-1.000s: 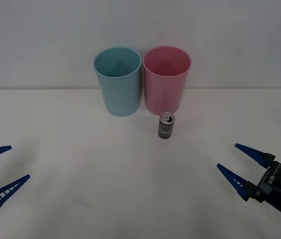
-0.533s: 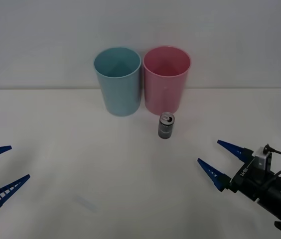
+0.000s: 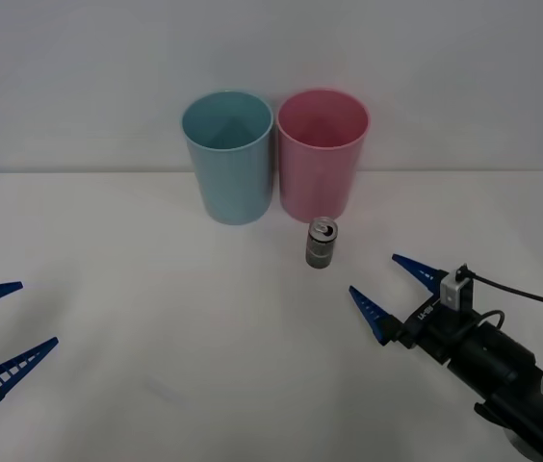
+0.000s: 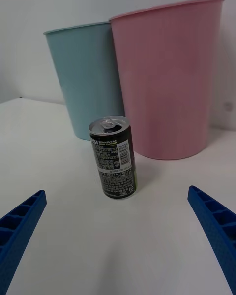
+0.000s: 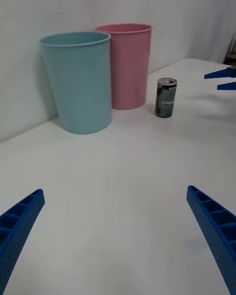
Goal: Grasp the object on the table and drop it into the matching bin: aluminum can to the light blue bin, PET bottle to the pink bin.
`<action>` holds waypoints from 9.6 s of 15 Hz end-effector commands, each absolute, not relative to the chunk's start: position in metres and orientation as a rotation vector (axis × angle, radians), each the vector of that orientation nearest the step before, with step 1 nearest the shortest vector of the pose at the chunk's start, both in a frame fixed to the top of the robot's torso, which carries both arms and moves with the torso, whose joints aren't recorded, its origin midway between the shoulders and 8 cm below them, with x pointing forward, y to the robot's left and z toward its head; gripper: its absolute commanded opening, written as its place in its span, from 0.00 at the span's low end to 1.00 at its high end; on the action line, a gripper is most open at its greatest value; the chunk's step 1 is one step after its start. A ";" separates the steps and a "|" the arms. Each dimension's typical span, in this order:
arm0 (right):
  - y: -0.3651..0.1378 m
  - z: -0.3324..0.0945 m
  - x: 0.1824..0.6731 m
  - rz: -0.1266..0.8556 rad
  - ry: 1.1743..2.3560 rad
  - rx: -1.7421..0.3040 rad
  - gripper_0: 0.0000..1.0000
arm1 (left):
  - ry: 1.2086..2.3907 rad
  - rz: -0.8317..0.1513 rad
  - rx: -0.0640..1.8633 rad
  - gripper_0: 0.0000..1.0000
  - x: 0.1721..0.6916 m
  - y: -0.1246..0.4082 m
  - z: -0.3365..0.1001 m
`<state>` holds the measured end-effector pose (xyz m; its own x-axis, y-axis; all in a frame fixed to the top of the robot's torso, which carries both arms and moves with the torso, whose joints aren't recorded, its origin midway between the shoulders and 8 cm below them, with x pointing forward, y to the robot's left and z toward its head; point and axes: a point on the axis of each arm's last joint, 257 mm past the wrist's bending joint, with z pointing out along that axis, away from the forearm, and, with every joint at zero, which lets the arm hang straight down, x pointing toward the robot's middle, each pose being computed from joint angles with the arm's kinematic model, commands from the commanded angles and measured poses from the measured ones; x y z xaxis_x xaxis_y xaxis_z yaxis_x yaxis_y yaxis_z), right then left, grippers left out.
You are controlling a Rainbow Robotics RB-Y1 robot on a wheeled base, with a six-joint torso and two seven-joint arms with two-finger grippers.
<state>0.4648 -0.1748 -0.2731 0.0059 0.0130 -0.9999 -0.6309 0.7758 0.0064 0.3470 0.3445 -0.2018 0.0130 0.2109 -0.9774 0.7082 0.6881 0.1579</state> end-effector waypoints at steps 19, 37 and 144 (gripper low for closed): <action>-0.102 -0.293 0.548 0.455 1.553 -0.509 1.00 | 1.546 -0.457 0.783 1.00 0.347 0.345 -0.202; -0.089 -0.294 0.566 0.369 1.585 -0.497 0.03 | 1.546 -0.457 0.783 1.00 0.347 0.345 -0.202; -0.073 -0.100 0.496 0.540 1.300 -0.906 1.00 | 1.546 -0.457 0.783 1.00 0.347 0.345 -0.202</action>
